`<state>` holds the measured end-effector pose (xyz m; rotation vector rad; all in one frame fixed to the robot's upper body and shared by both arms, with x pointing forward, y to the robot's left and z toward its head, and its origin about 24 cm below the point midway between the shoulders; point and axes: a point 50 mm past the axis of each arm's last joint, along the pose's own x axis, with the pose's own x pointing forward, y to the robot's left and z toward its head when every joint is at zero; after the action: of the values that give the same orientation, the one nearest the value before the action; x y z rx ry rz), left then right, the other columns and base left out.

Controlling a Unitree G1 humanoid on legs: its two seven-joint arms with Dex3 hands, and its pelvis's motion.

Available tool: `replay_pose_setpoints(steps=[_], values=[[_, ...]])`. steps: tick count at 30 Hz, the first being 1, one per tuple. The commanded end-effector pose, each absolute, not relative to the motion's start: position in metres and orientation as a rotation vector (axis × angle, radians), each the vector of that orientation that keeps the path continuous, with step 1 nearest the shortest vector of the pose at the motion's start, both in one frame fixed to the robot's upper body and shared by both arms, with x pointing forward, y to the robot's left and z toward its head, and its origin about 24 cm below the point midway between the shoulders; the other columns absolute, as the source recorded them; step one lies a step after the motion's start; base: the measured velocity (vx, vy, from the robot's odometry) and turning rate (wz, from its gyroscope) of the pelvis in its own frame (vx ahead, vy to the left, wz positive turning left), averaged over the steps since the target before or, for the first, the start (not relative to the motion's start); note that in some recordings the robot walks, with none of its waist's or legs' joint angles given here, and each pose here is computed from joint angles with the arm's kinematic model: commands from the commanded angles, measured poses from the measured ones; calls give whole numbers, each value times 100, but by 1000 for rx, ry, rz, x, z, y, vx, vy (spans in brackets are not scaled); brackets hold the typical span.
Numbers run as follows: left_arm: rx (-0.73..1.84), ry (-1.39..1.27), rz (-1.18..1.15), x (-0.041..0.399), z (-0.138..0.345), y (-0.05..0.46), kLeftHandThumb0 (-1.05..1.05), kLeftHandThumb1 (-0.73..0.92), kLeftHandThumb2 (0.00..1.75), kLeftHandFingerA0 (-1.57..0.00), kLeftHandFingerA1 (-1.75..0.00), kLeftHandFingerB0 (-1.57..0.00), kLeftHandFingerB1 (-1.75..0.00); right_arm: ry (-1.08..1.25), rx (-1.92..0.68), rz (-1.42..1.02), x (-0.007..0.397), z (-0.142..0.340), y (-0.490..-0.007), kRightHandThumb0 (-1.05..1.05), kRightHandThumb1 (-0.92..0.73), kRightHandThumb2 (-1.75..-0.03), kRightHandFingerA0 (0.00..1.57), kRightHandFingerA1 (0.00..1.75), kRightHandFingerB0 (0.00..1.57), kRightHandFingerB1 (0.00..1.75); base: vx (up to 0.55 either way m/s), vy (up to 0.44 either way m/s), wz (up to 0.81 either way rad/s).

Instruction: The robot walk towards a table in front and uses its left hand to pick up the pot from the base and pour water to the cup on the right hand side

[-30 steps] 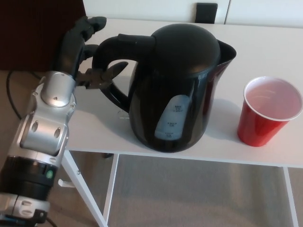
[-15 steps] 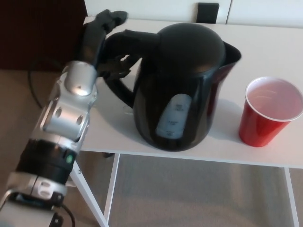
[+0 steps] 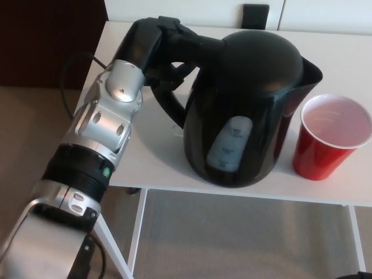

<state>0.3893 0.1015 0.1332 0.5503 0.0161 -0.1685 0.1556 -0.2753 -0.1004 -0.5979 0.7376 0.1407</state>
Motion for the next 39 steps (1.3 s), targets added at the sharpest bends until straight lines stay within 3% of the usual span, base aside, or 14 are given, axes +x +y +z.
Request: replay_pose_setpoints(steps=[1,2,3,6,7,16,17,22,23,29,36,37,39], values=[[478,-15,-79,387,134,107,-23,84,64,-100,-142,-73,-103,752,-620,123,158,-98,-280,-38,-62,-57,74,58,54,45,0,0,0],[468,-33,-73,387,137,107,-23,84,64,-100,-142,-73,-103,755,-616,120,158,-98,-280,-38,-62,-57,74,58,54,45,0,0,0],[448,-69,-55,386,141,107,-18,82,65,-87,-148,-73,-111,757,-613,119,158,-99,-280,-37,-62,-57,73,58,55,46,0,0,0],[310,-99,-7,386,153,107,-24,81,67,-89,-141,-75,-111,763,-624,120,154,-100,-281,-38,-62,-57,74,56,56,45,0,0,0],[317,-106,1,386,156,107,-26,82,64,-93,-134,-76,-90,764,-623,120,154,-100,-281,-38,-62,-57,76,58,55,45,0,0,0],[313,-199,86,383,192,108,-18,80,68,-99,-125,-84,-99,774,-624,148,150,-103,-278,-38,-64,-58,73,58,54,45,0,0,0],[315,-231,97,383,203,107,-15,79,67,-98,-113,-82,-99,775,-620,151,151,-103,-277,-39,-64,-58,74,58,54,45,0,0,0],[319,-275,117,382,218,106,-15,79,67,-98,-113,-82,-99,777,-614,157,153,-104,-275,-39,-64,-58,74,58,54,45,0,0,0],[320,-284,108,382,224,103,-16,79,67,-106,-127,-83,-99,777,-610,158,153,-104,-275,-40,-63,-57,75,60,54,45,0,0,0],[366,-327,87,381,237,95,-16,79,67,-112,-129,-83,-97,786,-610,161,153,-105,-275,-39,-62,-57,76,58,55,45,0,0,0],[440,-374,50,377,256,74,-14,79,69,-104,-129,-82,-89,791,-620,168,157,-104,-275,-38,-63,-58,73,57,54,45,0,0,0],[522,-437,58,374,262,63,-11,77,68,-89,-151,-81,-106,791,-618,163,160,-104,-273,-37,-62,-57,74,58,55,46,0,0,0],[558,-465,62,372,265,58,-11,77,68,-89,-151,-81,-106,791,-617,161,161,-104,-272,-37,-62,-57,74,58,55,46,0,0,0]])
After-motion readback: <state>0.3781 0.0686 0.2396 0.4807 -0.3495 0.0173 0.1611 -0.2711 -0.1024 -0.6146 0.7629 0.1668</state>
